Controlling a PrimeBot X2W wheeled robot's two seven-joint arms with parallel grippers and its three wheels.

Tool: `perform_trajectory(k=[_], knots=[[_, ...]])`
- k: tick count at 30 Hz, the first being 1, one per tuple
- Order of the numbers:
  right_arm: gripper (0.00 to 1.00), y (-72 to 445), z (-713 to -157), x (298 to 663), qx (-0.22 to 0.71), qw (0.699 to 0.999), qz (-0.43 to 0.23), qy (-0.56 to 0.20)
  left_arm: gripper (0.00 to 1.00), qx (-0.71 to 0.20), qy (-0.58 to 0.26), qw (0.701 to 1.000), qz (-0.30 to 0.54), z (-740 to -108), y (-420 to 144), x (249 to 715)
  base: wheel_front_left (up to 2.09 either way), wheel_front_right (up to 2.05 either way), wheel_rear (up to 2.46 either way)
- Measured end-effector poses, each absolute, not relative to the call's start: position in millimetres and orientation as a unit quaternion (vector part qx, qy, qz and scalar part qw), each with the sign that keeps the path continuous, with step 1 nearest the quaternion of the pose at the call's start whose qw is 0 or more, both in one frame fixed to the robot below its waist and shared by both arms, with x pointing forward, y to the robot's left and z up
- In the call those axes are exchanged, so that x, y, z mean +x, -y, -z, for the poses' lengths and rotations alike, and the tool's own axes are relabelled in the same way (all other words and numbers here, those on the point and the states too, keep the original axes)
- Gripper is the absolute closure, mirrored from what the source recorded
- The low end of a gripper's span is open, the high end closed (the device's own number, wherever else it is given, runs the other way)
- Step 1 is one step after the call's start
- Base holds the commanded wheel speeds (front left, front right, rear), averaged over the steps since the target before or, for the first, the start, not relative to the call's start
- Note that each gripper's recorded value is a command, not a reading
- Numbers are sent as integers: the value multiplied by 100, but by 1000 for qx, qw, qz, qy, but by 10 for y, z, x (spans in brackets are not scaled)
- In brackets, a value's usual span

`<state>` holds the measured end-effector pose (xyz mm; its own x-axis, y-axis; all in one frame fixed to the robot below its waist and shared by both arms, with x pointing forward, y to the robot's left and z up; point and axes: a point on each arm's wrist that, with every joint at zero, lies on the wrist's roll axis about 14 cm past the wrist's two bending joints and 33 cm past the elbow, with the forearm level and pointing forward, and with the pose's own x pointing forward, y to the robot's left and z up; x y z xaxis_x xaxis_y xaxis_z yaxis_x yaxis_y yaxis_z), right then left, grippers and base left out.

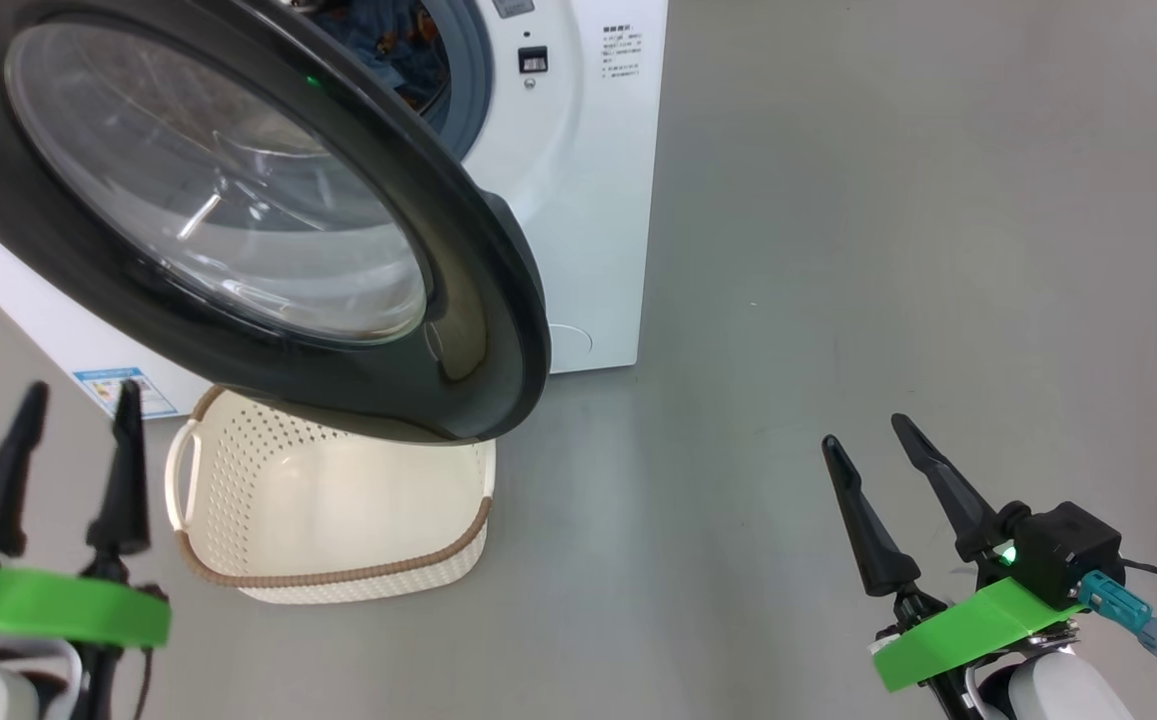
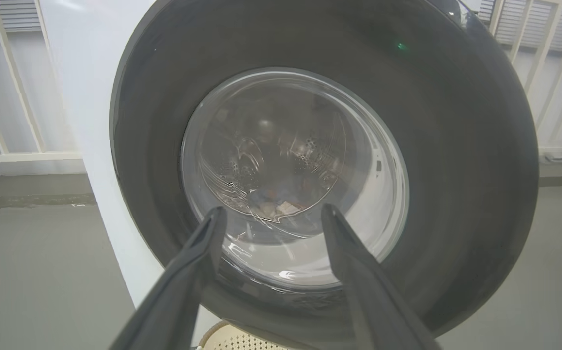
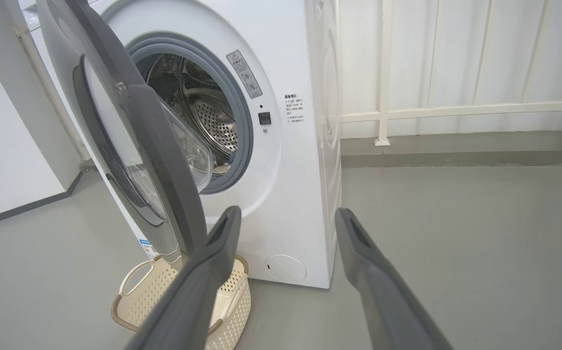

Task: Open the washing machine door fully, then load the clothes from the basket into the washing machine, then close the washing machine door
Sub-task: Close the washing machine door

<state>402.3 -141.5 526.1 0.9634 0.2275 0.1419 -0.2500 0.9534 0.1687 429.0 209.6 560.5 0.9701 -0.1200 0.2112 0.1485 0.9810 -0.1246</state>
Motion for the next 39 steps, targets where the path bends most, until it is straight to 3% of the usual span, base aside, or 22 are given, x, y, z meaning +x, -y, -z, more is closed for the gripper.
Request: perform_trajectory(k=[22, 39], knots=[[0, 1465, -5359, 3980, 89, 987, -114, 75, 0, -60, 35, 998, -8, -5016, -2137, 3737, 0, 0, 0], [0, 1530, -5378, 3891, 88, 988, -103, 79, 0, -54, 33, 998, -29, -4996, -2168, 3573, 0, 0, 0]])
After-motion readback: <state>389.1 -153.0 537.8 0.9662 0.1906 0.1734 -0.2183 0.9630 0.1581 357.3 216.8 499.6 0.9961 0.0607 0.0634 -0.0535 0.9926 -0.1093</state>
